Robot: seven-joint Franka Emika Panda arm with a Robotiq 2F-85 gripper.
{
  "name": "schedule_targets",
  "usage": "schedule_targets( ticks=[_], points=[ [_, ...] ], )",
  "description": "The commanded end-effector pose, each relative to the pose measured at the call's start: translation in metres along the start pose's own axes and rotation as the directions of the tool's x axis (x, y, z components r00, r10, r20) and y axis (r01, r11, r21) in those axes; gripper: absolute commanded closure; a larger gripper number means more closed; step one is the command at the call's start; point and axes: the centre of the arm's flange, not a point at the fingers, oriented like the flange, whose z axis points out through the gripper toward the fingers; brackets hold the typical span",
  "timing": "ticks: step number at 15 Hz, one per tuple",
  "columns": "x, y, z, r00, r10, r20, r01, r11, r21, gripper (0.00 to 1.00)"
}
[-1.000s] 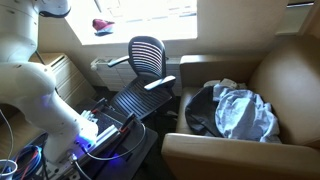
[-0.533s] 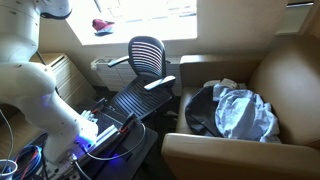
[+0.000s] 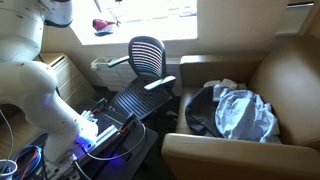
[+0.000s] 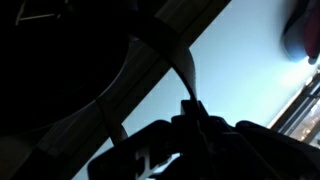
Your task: Take the belt from the seat and hang it on the backrest of the chair
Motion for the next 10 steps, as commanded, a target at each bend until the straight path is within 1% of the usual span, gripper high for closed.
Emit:
schedule_targets(
  ticks=[1,2,3,4,6,7,8,10],
  points=[
    [-0.014,0.047,0.014,0.995,-0.028,0.093,0.038,0.994,-0.106,1.0],
    [-0.004,0.052,0.01,0.997,-0.068,0.041,0.073,0.986,-0.152,1.0],
    [0.005,0.02,0.016,0.998,-0.02,0.054,0.025,0.995,-0.096,0.99],
    [0.01,0.026,0.015,0.999,-0.036,0.041,0.04,0.992,-0.119,0.99],
    [0.014,0.031,0.012,0.998,-0.045,0.033,0.049,0.99,-0.131,0.99],
    [0.011,0.025,0.024,0.994,-0.035,0.103,0.05,0.989,-0.138,1.0],
    [-0.001,0.024,0.047,0.983,-0.054,0.177,0.086,0.98,-0.178,1.0],
    [-0.037,0.034,0.083,0.957,-0.072,0.28,0.123,0.978,-0.17,1.0]
  ],
)
